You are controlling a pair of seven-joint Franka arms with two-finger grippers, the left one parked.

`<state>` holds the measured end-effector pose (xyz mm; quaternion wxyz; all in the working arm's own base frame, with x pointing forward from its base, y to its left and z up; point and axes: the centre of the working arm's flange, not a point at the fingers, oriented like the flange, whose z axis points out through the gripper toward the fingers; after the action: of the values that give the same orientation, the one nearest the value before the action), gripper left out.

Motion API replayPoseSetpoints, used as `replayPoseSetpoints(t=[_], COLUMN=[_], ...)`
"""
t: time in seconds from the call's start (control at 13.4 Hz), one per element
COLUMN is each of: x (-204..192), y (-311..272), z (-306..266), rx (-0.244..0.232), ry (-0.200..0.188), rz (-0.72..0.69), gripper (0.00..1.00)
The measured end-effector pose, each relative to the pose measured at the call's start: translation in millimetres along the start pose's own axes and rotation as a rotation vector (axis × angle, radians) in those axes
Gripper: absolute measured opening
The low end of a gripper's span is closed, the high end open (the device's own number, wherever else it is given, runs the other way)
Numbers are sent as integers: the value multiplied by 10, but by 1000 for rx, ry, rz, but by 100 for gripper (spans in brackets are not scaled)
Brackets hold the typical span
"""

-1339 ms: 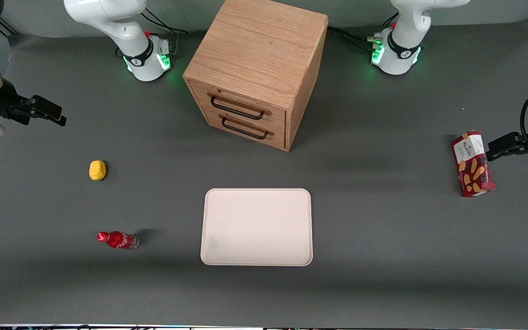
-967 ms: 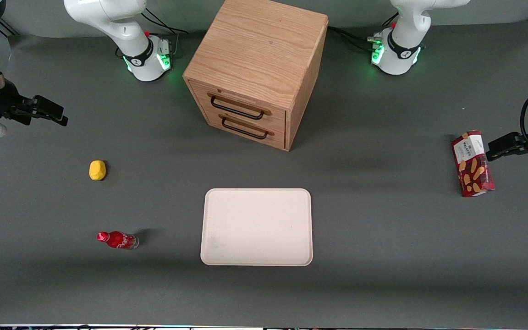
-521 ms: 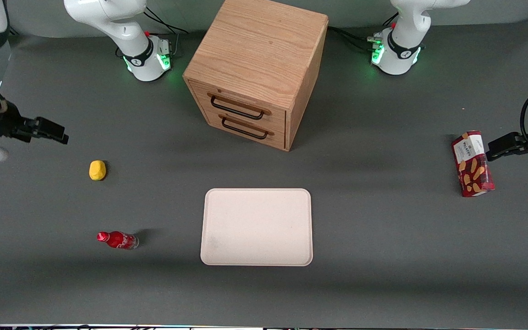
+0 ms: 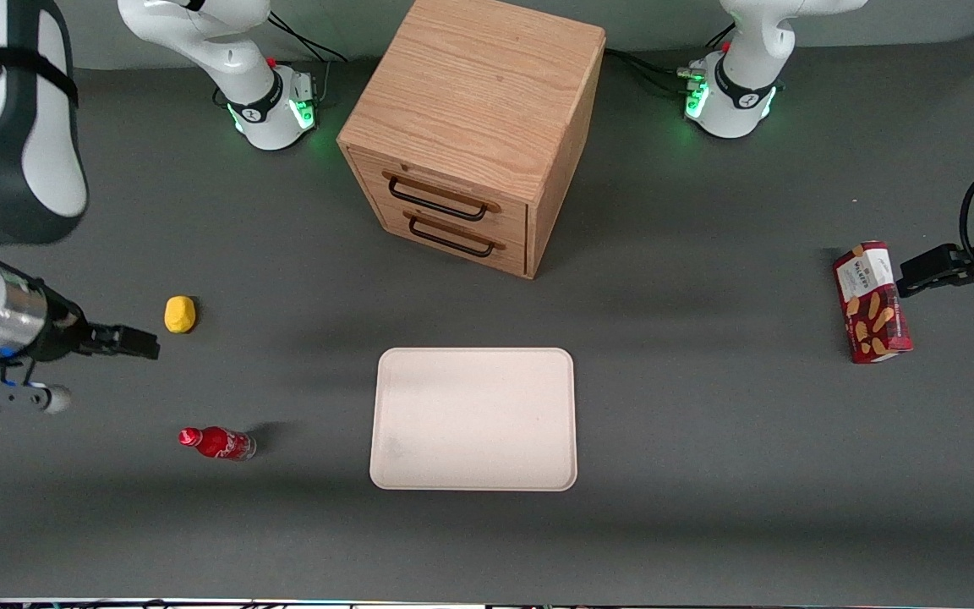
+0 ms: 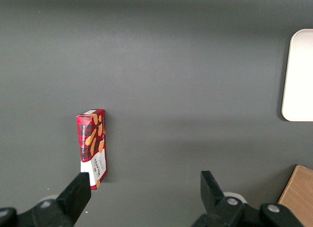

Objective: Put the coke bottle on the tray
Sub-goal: 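Move the right gripper down toward the red bottle lying on the table, then lower the open right gripper around the red bottle and close it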

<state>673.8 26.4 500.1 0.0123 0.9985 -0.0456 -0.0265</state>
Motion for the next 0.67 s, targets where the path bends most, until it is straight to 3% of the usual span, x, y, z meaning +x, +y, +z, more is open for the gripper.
replayPoseSetpoints(t=[0.3, 0.67], x=[253, 482], y=[-67, -71], z=[481, 994], rx=[31, 28], ry=[5, 28], rz=[-3, -38], gripper=[100, 100])
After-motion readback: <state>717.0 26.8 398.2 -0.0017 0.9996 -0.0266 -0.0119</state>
